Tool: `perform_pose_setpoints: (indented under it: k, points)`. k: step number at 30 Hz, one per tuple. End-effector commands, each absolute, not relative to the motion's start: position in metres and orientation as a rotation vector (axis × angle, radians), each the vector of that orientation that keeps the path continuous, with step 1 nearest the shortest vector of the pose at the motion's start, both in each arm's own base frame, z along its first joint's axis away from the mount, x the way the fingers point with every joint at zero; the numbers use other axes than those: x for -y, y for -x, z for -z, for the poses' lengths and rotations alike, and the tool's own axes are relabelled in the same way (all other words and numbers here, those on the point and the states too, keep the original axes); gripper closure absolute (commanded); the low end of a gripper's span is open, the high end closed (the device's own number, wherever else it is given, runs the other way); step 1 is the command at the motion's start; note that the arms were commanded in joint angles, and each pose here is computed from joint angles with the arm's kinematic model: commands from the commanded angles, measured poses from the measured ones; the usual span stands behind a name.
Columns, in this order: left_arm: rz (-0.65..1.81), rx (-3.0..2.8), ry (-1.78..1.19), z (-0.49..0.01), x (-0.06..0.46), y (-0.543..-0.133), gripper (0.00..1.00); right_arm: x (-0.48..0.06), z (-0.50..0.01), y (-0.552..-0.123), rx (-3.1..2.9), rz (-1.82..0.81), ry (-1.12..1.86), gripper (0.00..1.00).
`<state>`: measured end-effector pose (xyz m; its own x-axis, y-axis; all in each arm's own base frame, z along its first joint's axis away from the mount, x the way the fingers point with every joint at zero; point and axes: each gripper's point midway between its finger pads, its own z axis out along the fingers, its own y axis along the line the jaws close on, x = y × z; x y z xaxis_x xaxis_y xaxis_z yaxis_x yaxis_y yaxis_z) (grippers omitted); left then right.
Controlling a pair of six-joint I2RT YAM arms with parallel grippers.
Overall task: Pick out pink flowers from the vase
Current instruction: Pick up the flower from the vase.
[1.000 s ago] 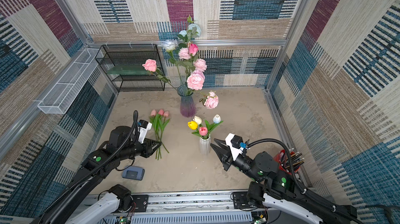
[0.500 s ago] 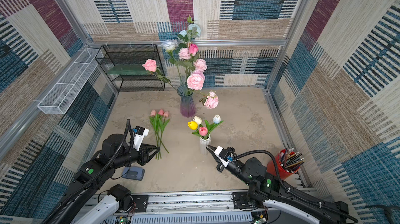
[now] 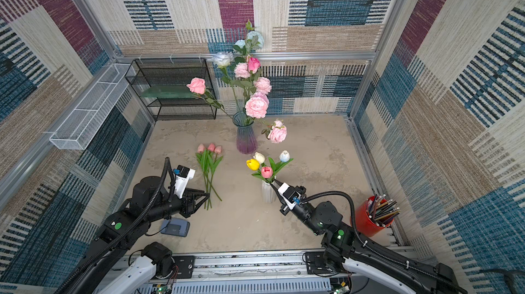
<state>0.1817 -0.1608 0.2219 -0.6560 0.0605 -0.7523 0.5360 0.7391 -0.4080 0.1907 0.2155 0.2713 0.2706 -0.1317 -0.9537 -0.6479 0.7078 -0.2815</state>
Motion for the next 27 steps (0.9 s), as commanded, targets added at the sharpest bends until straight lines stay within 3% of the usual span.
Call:
perform_pose_setpoints:
  k: [1,18,27]
  points:
    - [0.798,-2.140,-0.468,-0.228,0.161,-0.184,0.65,-0.217,-0.294,-0.193,-1.217,-0.462,0.697,0.80]
    - [0.781,-2.146,-0.451,-0.226,0.159,-0.186,0.65,-0.227,-0.298,-0.195,-1.209,-0.495,0.745,0.74]
    - [0.778,-2.146,-0.449,-0.226,0.159,-0.186,0.65,-0.232,-0.290,-0.203,-1.240,-0.490,0.757,0.76]
